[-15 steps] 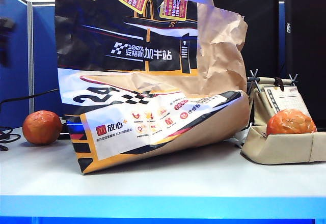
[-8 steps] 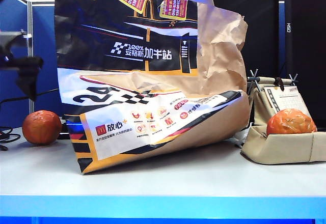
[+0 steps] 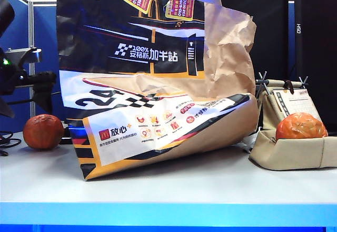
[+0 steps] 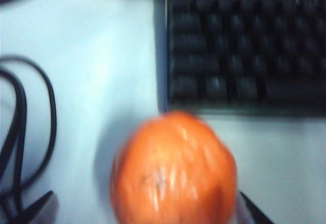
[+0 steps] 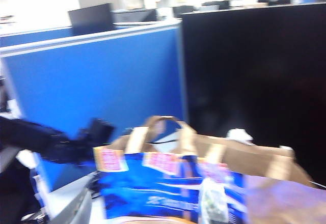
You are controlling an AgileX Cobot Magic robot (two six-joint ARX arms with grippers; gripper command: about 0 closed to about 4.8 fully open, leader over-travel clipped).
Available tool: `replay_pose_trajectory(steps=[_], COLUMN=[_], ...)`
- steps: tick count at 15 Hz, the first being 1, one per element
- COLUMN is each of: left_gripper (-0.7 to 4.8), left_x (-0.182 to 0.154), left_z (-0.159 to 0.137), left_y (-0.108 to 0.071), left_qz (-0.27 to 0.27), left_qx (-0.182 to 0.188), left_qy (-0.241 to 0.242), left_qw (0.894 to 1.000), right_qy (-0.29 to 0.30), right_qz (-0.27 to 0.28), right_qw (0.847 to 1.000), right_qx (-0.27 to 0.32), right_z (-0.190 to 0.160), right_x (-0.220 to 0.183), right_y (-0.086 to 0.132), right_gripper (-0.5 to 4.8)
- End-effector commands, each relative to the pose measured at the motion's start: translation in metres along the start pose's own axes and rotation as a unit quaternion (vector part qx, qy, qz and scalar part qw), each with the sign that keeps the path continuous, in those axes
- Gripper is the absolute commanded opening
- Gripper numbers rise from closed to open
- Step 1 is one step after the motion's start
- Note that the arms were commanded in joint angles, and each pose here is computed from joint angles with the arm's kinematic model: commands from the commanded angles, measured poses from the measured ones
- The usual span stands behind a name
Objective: Open the paper bag and put two oranges into the paper bag.
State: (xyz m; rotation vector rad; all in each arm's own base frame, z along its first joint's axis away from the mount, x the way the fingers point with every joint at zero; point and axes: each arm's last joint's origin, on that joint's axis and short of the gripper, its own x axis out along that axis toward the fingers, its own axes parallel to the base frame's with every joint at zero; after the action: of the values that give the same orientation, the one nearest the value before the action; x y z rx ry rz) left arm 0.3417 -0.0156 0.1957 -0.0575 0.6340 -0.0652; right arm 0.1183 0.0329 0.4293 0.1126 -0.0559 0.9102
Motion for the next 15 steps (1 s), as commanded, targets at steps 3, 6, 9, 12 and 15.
replay_pose_trajectory(steps=[3,6,9,12,15], left_gripper=[4.79,4.79,4.79,3.03,0.14], left_x=[0.023,0.031,0.041,0.055,0.055], left_z=[-0.013,-0.013,-0.015,-0.022,-0.017], left_y=[0.001,0.001,0.002,0.003,0.002], left_qz=[-0.013,-0.014,-0.014,-0.012,-0.015], left_qx=[-0.006,-0.014,-0.014,-0.016,-0.014], left_qy=[0.019,-0.003,-0.002,0.029,0.003], left_qw=[1.0,1.0,1.0,0.999,1.0], right_qy=[-0.009,-0.007,-0.007,-0.009,0.024], right_qz=[0.021,0.02,0.02,0.007,-0.006], right_qw=[1.0,1.0,1.0,1.0,0.999], right_qx=[-0.007,-0.004,-0.003,-0.002,0.029], right_z=[0.003,0.002,0.003,0.002,-0.006], right_x=[0.003,0.003,0.003,0.003,0.006], right_y=[0.008,0.007,0.008,0.007,0.002], right_gripper=[2.7,2.7,2.7,2.7,2.7])
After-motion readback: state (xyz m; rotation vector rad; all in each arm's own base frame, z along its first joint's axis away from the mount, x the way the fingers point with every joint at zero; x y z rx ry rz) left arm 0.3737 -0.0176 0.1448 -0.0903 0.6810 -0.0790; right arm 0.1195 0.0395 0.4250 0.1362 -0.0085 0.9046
